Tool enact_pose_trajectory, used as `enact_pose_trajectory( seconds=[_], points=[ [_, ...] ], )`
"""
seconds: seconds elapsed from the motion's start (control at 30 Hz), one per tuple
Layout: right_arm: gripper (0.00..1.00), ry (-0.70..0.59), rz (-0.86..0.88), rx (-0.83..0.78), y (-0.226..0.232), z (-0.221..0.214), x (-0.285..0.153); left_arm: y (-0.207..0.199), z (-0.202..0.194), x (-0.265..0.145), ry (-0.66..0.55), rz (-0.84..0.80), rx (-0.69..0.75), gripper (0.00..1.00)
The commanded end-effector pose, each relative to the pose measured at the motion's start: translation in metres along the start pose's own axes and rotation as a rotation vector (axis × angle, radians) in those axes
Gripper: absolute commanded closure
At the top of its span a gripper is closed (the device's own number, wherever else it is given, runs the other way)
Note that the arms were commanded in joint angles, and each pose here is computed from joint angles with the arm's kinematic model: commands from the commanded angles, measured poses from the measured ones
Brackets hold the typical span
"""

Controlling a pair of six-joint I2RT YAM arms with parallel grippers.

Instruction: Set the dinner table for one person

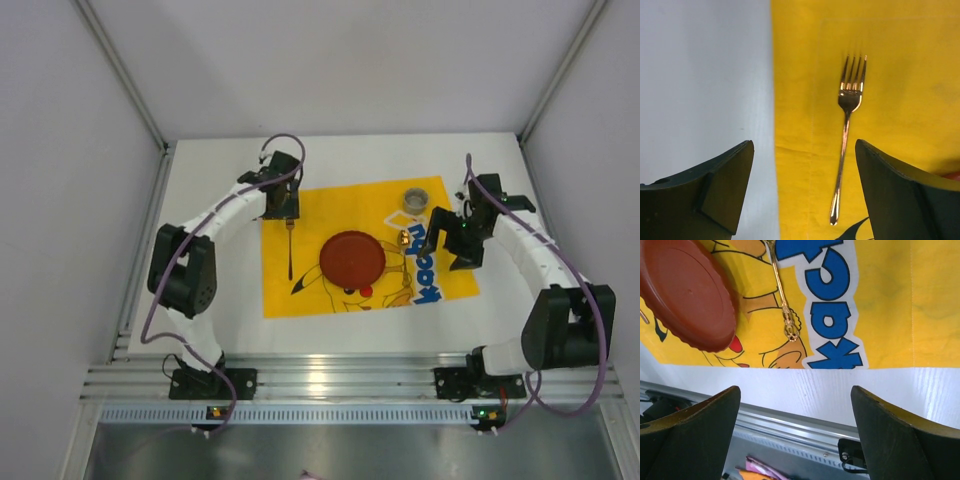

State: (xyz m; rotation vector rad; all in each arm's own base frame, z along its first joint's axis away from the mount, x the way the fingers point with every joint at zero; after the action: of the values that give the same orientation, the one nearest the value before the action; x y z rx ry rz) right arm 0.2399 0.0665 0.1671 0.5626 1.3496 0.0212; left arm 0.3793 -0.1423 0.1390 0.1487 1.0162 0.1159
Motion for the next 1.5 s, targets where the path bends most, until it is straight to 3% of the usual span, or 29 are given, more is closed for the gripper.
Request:
enact_pose_trajectory(
  seconds=[0.0, 0.07, 0.1, 0.13, 0.2, 0.23, 0.33, 0.43, 0.47, 0.53, 0.8, 0.9, 0.93, 1.03, 1.1, 1.27, 1.47],
  points=[
    [0.08, -0.179, 0.047, -0.037, 0.016, 0.018, -0.038, 0.044, 0.041, -0.053, -0.307, 0.11, -0.05, 0.12],
    [0.08, -0.275, 0.088, -0.056, 0.024, 0.022, -0.055, 0.072, 0.025, -0.062, -0.42, 0.066, -0.016, 0.11],
    [0.08, -0.305, 0.107, -0.064, 0.027, 0.023, -0.06, 0.08, 0.038, -0.067, -0.573, -0.007, -0.054, 0.11],
    [0.08, -0.338, 0.126, -0.074, 0.03, 0.023, -0.066, 0.092, 0.007, -0.063, -0.612, -0.013, -0.041, 0.1],
    [0.08, -0.432, 0.175, -0.09, 0.036, 0.023, -0.082, 0.107, -0.01, -0.061, -0.708, 0.019, -0.012, 0.08],
    [0.01, -0.454, 0.183, -0.086, 0.037, 0.022, -0.085, 0.116, -0.026, -0.058, -0.778, 0.033, -0.016, 0.07],
    [0.0, -0.537, 0.211, -0.057, 0.039, 0.017, -0.094, 0.126, -0.054, -0.038, -0.778, 0.073, 0.013, 0.05],
    [0.0, -0.59, 0.217, -0.036, 0.035, 0.012, -0.095, 0.135, -0.078, -0.008, -0.716, 0.069, -0.037, 0.04],
    [0.0, -0.594, 0.207, -0.031, 0.032, 0.01, -0.092, 0.135, -0.073, -0.008, -0.766, 0.047, -0.099, 0.04],
    [0.0, -0.606, 0.214, -0.052, 0.033, 0.008, -0.092, 0.134, -0.084, 0.008, -0.746, 0.045, -0.113, 0.04],
    [0.0, -0.66, 0.201, -0.15, 0.029, 0.002, -0.086, 0.129, -0.056, 0.03, -0.766, -0.009, -0.091, 0.05],
    [0.0, -0.704, 0.283, -0.16, 0.031, -0.003, -0.082, 0.128, -0.067, 0.041, -0.741, -0.041, -0.059, 0.05],
    [0.0, -0.762, 0.347, -0.168, 0.038, -0.002, -0.09, 0.13, -0.059, 0.038, -0.839, -0.033, -0.07, 0.03],
    [0.0, -0.8, 0.426, -0.159, 0.039, -0.007, -0.085, 0.132, -0.069, 0.037, -0.839, -0.041, -0.088, 0.02],
    [0.0, -0.833, 0.39, -0.104, 0.031, -0.004, -0.08, 0.131, -0.071, 0.037, -0.887, -0.04, -0.078, 0.02],
    [0.0, -0.912, 0.291, -0.081, 0.012, 0.005, -0.062, 0.131, -0.072, 0.041, -0.841, -0.04, -0.078, 0.02],
    [0.0, -1.027, 0.148, -0.205, -0.012, 0.022, -0.032, 0.131, -0.072, 0.039, -0.855, -0.035, -0.075, 0.02]
  ],
)
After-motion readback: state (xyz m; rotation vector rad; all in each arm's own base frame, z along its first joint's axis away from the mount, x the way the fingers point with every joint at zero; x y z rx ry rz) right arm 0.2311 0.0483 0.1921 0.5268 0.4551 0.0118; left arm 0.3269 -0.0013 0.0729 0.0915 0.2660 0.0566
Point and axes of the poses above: each gripper's point midway between its finger pads, its own x axis out along the fingers, its own y axis along the line the jaws close on, z = x × y, the point moved 6 cm from there along -x, back along the fingers, and after that the axes turned 7 degrees about x, right-handed, at the moved point
